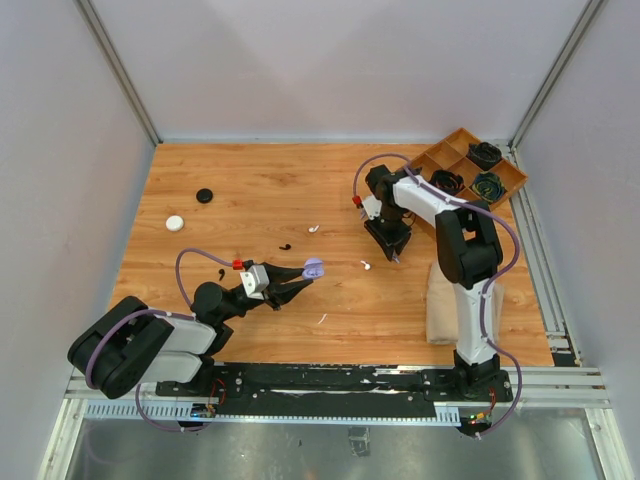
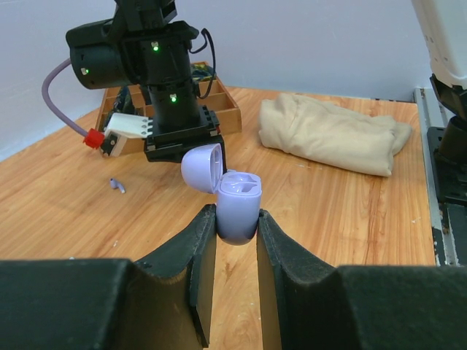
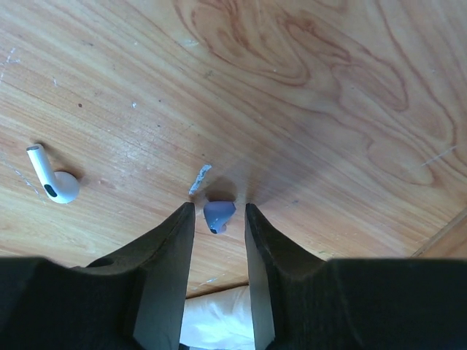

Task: Insert the wireless bluetooth earbuds into the charging case
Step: Pick up the earbud from the center of the board.

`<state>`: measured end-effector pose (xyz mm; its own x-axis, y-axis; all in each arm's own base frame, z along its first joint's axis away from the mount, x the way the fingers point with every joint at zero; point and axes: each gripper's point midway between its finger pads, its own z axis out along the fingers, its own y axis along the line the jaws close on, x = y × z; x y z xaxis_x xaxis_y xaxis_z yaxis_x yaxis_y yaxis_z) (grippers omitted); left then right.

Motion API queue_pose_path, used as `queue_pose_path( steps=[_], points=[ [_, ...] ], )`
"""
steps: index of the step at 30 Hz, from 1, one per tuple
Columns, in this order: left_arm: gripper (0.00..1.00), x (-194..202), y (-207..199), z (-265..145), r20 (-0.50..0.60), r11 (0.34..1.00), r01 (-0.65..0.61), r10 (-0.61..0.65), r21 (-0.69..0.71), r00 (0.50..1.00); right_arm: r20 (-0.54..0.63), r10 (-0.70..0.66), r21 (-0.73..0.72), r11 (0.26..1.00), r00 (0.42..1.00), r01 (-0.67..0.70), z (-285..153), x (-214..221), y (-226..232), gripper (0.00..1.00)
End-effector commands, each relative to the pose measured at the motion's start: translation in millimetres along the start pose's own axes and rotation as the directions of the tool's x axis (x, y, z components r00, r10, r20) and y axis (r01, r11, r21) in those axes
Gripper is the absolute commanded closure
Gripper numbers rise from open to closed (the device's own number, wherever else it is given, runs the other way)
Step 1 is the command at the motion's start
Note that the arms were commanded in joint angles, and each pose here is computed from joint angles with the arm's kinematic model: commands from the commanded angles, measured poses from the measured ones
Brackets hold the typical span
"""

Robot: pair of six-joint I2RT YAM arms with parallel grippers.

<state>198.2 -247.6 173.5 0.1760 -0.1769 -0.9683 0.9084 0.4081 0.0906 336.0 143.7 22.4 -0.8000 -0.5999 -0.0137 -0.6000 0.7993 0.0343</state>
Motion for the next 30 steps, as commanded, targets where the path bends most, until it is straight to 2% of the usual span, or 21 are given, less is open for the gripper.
queue_pose_path(
  steps=[1, 8, 13, 16, 24, 30],
  points=[
    [1.00, -53.5, 1.2, 6.0, 0.191, 0.991, -0.131, 0.128, 0.006, 0.973, -0.042, -0.031, -0.027, 0.999, 0.999, 0.030, 1.9, 3.5, 9.2, 0.66],
    [1.00, -53.6, 0.2, 5.9, 0.192, 0.992, -0.129, 0.125, 0.010, 0.973, -0.056, -0.027, -0.023, 0.999, 0.998, 0.026, 8.2, 5.0, 8.7, 0.69],
    [1.00, -55.2, -0.9, 5.5, 0.198, 0.992, -0.125, 0.119, 0.014, 0.973, -0.073, -0.023, -0.009, 1.000, 0.997, 0.022, 11.4, 9.1, 6.6, 0.75],
    [1.00, -57.3, -1.0, 5.3, 0.205, 0.992, -0.129, 0.124, 0.013, 0.971, -0.045, -0.013, 0.000, 1.000, 0.999, 0.013, 4.8, 7.1, 7.5, 0.79],
    [1.00, -64.9, 1.4, 5.7, 0.229, 0.991, -0.135, 0.132, -0.004, 0.964, 0.117, 0.019, 0.013, 1.000, 0.993, -0.020, -32.7, -5.2, 16.7, 0.83],
    [1.00, -66.6, 9.4, 9.2, 0.233, 0.989, -0.142, 0.146, -0.036, 0.961, 0.310, 0.022, 0.025, 0.999, 0.950, -0.031, -78.6, -14.5, 29.8, 0.84]
  ],
)
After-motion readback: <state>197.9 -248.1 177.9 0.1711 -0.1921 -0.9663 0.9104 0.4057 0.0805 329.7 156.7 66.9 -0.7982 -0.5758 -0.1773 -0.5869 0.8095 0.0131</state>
